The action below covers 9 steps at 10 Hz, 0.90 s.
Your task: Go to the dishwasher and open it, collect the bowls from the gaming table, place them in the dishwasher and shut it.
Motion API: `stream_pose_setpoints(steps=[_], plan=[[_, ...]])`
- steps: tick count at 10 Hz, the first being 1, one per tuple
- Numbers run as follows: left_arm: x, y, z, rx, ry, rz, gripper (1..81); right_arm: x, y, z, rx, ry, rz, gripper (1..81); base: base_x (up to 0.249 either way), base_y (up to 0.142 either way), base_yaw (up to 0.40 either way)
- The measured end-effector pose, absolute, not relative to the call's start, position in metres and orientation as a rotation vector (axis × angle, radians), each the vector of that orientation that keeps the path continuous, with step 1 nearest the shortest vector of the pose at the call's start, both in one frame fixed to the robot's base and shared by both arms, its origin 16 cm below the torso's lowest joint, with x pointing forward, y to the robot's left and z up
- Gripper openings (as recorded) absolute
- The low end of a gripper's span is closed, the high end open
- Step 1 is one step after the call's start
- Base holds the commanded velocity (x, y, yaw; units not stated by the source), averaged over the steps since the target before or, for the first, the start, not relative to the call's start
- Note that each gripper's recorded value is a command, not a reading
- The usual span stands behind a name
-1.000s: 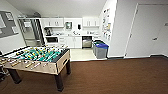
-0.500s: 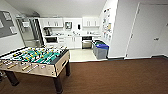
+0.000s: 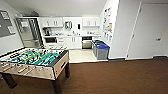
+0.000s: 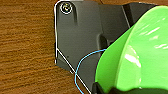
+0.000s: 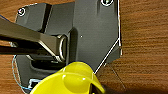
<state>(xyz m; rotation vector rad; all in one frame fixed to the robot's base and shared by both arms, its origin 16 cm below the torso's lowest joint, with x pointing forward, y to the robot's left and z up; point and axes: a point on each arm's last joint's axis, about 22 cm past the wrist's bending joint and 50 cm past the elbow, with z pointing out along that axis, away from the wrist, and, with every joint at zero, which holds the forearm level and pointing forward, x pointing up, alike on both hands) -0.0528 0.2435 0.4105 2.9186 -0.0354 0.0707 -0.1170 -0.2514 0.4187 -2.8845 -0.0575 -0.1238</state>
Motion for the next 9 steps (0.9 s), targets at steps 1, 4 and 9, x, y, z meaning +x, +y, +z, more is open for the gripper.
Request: stream_pose_setpoints(steps=[1,4,9], plan=[[-0.0526,0.2435,0.4105,2.919,-0.035,0.070,1.0,-0.1151,-0.2518,0.4186,-2.885,-0.057,-0.127,1.0,0.171,0.000,0.000],[-0.0522,0.2425,0.4105,2.917,-0.035,0.071,1.0,-0.1170,-0.2534,0.4187,-2.887,-0.057,-0.123,1.0,0.171,0.000,0.000],[-0.0522,0.2422,0.4105,2.917,-0.035,0.071,1.0,-0.1170,-0.2545,0.4186,-2.889,-0.058,-0.123,1.0,0.171,0.000,0.000]])
